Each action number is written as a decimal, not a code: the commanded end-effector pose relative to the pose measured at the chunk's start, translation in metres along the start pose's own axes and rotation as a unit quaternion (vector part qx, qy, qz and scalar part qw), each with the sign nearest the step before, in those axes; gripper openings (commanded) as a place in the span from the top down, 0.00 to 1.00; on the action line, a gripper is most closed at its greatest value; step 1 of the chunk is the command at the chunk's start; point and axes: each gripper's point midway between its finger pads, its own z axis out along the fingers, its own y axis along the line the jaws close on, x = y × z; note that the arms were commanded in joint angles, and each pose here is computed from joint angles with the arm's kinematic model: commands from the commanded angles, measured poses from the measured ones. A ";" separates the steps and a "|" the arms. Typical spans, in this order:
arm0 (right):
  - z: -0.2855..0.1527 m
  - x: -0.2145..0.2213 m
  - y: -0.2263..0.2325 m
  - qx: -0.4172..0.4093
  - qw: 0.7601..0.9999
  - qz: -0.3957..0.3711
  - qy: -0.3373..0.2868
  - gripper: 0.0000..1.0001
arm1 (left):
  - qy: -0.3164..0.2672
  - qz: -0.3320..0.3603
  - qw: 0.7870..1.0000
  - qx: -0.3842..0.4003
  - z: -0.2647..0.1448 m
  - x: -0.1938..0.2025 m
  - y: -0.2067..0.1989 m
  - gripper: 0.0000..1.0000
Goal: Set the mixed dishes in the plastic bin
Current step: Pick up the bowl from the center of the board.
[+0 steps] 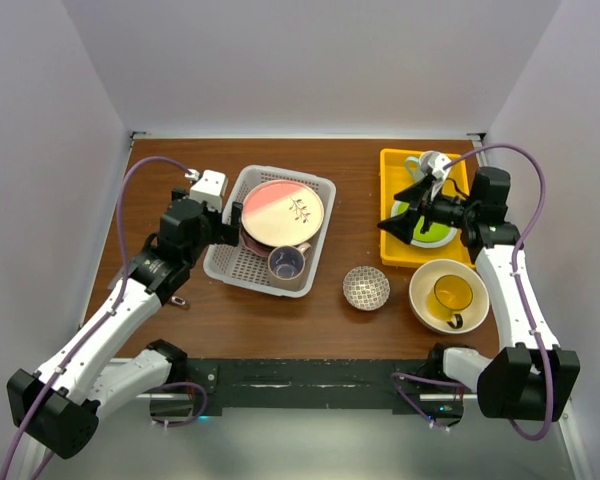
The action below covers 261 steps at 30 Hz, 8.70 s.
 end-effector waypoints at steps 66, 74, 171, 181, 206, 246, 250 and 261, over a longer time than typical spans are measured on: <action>0.019 0.058 0.060 -0.166 0.949 -0.226 0.148 0.02 | -0.051 -0.024 0.998 -0.017 -0.011 -0.021 0.010 0.00; 0.022 0.066 0.064 -0.175 0.939 -0.245 0.165 0.02 | -0.051 -0.024 0.998 -0.015 -0.012 -0.021 0.009 0.00; 0.029 0.116 0.063 -0.201 0.889 -0.328 0.249 0.02 | -0.059 -0.025 0.998 -0.016 -0.016 -0.024 0.011 0.00; 0.029 0.123 0.065 -0.208 0.882 -0.335 0.258 0.02 | -0.059 -0.026 0.998 -0.017 -0.015 -0.024 0.011 0.00; 0.050 0.154 0.035 -0.182 0.880 -0.312 0.309 0.22 | -0.061 -0.027 0.998 -0.018 -0.016 -0.024 0.011 0.00; 0.061 0.197 0.036 -0.213 0.867 -0.260 0.369 1.00 | -0.068 -0.029 0.997 -0.016 -0.019 -0.027 0.012 0.00; 0.057 0.188 0.038 -0.217 0.865 -0.248 0.378 1.00 | -0.068 -0.029 0.997 -0.017 -0.019 -0.027 0.012 0.00; 0.049 0.163 0.048 -0.227 0.868 -0.247 0.366 1.00 | -0.068 -0.028 0.997 -0.018 -0.020 -0.027 0.012 0.00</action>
